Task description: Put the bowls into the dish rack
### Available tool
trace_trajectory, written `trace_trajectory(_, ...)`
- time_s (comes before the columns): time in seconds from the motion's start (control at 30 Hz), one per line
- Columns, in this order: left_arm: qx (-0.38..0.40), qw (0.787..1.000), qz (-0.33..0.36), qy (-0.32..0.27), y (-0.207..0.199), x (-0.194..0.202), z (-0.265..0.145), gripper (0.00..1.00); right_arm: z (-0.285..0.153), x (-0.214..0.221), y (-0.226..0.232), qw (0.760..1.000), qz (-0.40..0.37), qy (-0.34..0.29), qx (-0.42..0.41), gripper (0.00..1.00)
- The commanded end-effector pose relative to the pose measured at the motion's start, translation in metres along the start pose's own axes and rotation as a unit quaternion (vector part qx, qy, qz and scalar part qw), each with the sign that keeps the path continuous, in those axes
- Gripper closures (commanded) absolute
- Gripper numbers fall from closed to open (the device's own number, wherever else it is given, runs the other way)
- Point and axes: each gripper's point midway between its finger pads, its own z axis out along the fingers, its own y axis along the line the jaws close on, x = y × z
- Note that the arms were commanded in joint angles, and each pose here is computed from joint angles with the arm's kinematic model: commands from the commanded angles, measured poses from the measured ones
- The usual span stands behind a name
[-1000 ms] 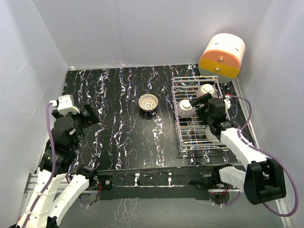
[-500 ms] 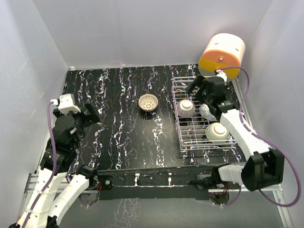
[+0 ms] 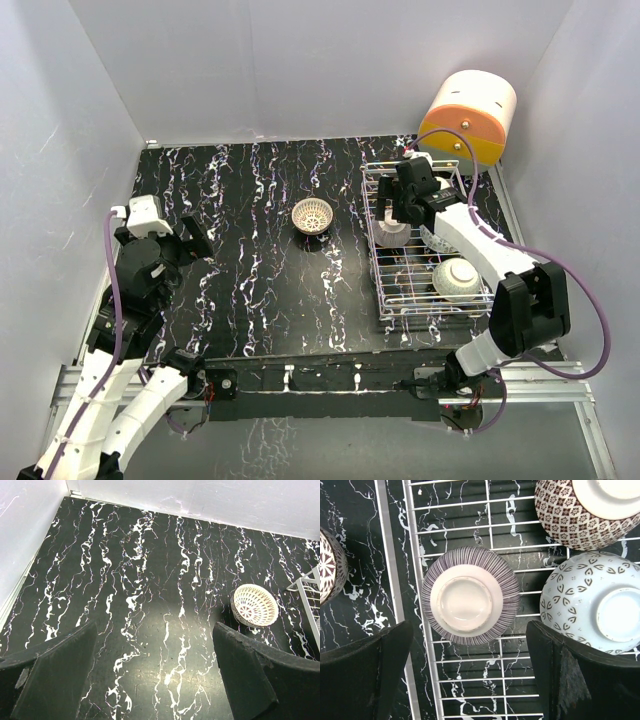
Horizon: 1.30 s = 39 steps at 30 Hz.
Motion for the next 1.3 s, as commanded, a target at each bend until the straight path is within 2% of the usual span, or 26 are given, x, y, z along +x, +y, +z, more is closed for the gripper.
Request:
trace_trajectory(0.0,-0.001,1.000,0.002,-0.004,0.000,-0.002,0.001,0.03,-0.007,-0.016,-0.005,0.999,-0.030,-0.026,0.007,0.00)
trace_trajectory(0.23,-0.002,1.000,0.002,-0.001,-0.001,0.001,0.003,0.03,0.009,-0.012,0.000,0.999,-0.054,-0.009,-0.001,0.04)
trace_trajectory(0.57,-0.008,1.000,0.011,-0.002,0.002,-0.001,0.004,0.03,0.026,-0.021,0.012,0.999,-0.047,-0.013,-0.014,0.19)
trace_trajectory(1.03,-0.011,1.000,0.016,0.007,0.001,0.008,0.009,0.03,0.039,-0.016,0.015,0.998,-0.055,0.000,-0.018,0.29)
trace_trajectory(1.27,-0.011,1.000,0.014,0.009,0.001,0.009,0.010,0.03,0.038,-0.016,0.010,0.998,-0.055,-0.002,-0.005,0.41)
